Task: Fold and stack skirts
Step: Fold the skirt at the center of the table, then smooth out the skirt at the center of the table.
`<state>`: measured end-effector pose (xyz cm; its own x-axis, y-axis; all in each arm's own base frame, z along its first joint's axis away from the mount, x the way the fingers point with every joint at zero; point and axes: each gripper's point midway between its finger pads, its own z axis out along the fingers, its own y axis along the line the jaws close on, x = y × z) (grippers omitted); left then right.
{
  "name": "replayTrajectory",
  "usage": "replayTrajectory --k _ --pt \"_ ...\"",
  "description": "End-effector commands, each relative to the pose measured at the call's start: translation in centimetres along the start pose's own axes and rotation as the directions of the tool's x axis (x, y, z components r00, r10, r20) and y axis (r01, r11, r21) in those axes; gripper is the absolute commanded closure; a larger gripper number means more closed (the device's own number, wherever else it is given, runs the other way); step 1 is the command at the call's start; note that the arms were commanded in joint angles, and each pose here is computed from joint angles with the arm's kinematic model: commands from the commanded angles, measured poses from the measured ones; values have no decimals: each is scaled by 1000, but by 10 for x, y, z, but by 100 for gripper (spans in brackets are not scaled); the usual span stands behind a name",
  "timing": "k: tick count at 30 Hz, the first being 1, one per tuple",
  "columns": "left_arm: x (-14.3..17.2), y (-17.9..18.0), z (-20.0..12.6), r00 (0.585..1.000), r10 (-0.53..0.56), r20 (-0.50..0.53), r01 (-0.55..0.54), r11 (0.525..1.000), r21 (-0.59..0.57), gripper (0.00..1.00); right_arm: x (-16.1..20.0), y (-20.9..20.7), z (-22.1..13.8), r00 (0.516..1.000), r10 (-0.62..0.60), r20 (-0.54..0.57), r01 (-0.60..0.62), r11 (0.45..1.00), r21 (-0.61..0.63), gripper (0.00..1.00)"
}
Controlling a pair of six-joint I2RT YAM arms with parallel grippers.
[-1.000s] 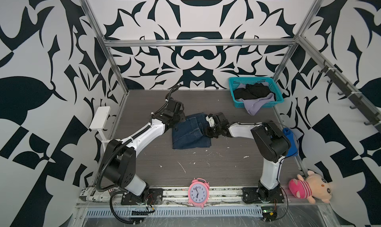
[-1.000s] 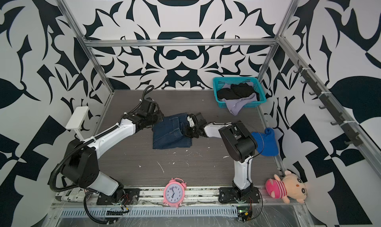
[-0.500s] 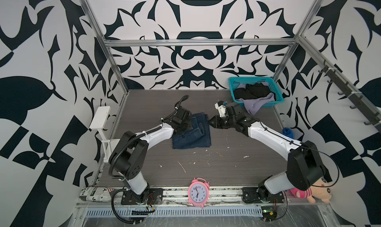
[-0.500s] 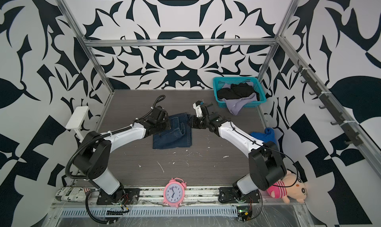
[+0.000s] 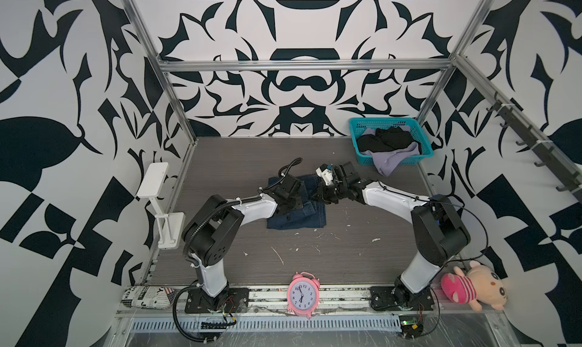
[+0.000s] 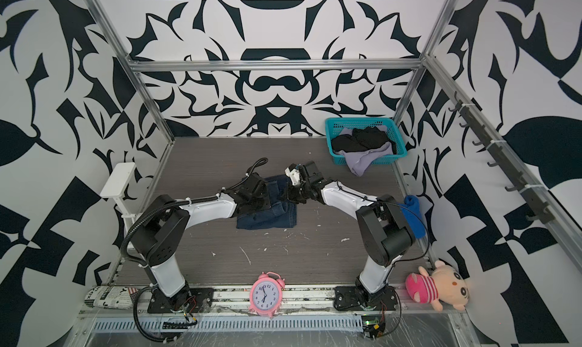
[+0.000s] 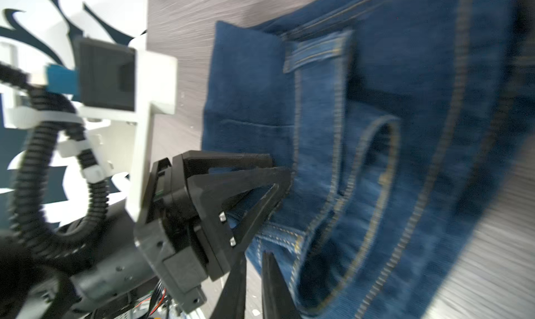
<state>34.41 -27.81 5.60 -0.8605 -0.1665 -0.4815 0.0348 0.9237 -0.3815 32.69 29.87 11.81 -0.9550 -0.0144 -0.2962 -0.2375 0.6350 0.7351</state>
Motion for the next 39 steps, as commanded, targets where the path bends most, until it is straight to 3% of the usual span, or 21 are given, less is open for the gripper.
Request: replayTrajectory --k 1,8,11,17,22,28,35,39 --pt "-24 8 -30 996 19 82 -16 999 -39 58 -8 40 -5 998 -66 12 67 992 -111 84" --pt "-43 27 -69 984 -17 179 22 999 -26 56 17 37 7 996 -82 -46 78 993 -84 84" --pt "-23 36 -63 987 -55 149 56 998 -3 64 33 4 20 995 -44 -86 44 999 -1 86" --pt "40 76 -36 983 -178 37 179 983 -33 68 56 -54 36 994 7 -110 11 986 166 88" --pt "51 90 -34 981 -193 29 195 978 -68 69 68 -70 44 991 47 -128 -23 983 185 89" --pt "29 83 -51 987 -145 68 150 986 -78 69 63 -57 33 993 33 -117 -13 985 171 90" --pt "-24 57 -89 982 -93 165 95 995 -6 67 17 35 -21 994 -113 1 112 993 27 88" --pt "-27 49 -79 986 -82 145 82 997 5 68 -5 51 -16 991 -131 15 131 991 2 87"
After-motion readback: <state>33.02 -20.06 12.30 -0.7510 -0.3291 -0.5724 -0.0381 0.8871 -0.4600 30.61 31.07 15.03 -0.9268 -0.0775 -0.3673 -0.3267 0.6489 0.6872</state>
